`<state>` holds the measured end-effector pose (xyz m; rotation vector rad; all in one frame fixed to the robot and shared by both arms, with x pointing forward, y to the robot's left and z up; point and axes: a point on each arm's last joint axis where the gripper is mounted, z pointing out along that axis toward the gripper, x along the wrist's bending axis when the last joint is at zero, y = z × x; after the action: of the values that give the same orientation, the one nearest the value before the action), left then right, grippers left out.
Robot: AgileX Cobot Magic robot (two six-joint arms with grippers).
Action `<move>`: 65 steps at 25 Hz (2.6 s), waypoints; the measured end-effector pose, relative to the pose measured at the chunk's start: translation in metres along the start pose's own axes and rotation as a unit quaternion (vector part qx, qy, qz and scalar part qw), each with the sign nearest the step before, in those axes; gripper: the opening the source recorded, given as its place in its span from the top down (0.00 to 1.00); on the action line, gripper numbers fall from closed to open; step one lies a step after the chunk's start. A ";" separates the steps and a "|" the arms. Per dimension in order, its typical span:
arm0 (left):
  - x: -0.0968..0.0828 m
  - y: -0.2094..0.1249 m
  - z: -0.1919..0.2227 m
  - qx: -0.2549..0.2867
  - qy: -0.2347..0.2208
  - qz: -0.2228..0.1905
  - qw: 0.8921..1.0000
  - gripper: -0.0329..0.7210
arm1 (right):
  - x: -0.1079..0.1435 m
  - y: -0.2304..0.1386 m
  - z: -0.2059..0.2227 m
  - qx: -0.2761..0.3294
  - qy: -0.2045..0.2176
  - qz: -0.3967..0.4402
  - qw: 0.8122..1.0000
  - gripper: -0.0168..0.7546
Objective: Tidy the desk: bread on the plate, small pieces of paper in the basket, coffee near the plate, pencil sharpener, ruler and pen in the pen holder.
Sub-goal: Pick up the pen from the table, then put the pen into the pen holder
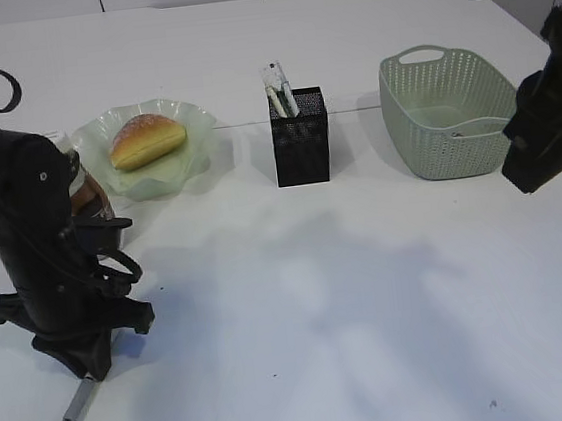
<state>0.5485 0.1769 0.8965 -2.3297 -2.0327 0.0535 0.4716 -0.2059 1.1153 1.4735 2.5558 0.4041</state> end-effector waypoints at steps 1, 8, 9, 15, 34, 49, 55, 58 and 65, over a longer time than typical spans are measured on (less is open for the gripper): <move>0.000 0.001 -0.001 0.000 -0.001 0.006 1.000 0.88 | 0.000 0.000 0.000 0.000 0.000 0.000 1.000 0.70; -0.005 0.012 -0.017 -0.003 -0.009 0.049 0.999 0.88 | 0.000 0.000 0.000 0.000 0.000 0.000 1.000 0.70; -0.006 0.014 -0.020 -0.003 -0.013 0.054 0.998 0.88 | 0.000 0.000 0.000 0.000 0.000 0.000 1.000 0.70; -0.012 0.027 -0.044 -0.008 -0.028 0.074 0.997 0.88 | 0.000 0.000 0.000 0.000 0.000 0.000 1.000 0.70; -0.033 0.078 -0.133 -0.195 -0.088 0.101 0.972 0.88 | 0.000 0.000 0.000 0.000 0.001 0.017 1.000 0.70; -0.079 0.104 -0.164 -0.463 -0.086 0.160 0.868 0.88 | -0.002 0.000 0.000 0.002 -0.013 0.013 1.000 0.70; -0.082 0.113 -0.182 -0.555 -0.100 0.146 0.813 0.88 | -0.004 -0.001 0.000 0.003 -0.022 0.010 1.000 0.70; -0.084 0.118 -0.187 -0.597 -0.108 0.138 0.783 0.88 | -0.004 -0.001 0.000 0.003 -0.022 0.010 1.000 0.70; -0.109 0.129 -0.162 -0.624 -0.134 0.130 0.758 0.88 | -0.006 0.000 0.000 0.000 -0.034 0.007 0.999 0.70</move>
<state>0.6707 0.0493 1.0494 -3.4182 -2.1131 -1.4945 0.4745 -0.2113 1.1154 1.4797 2.4952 0.3489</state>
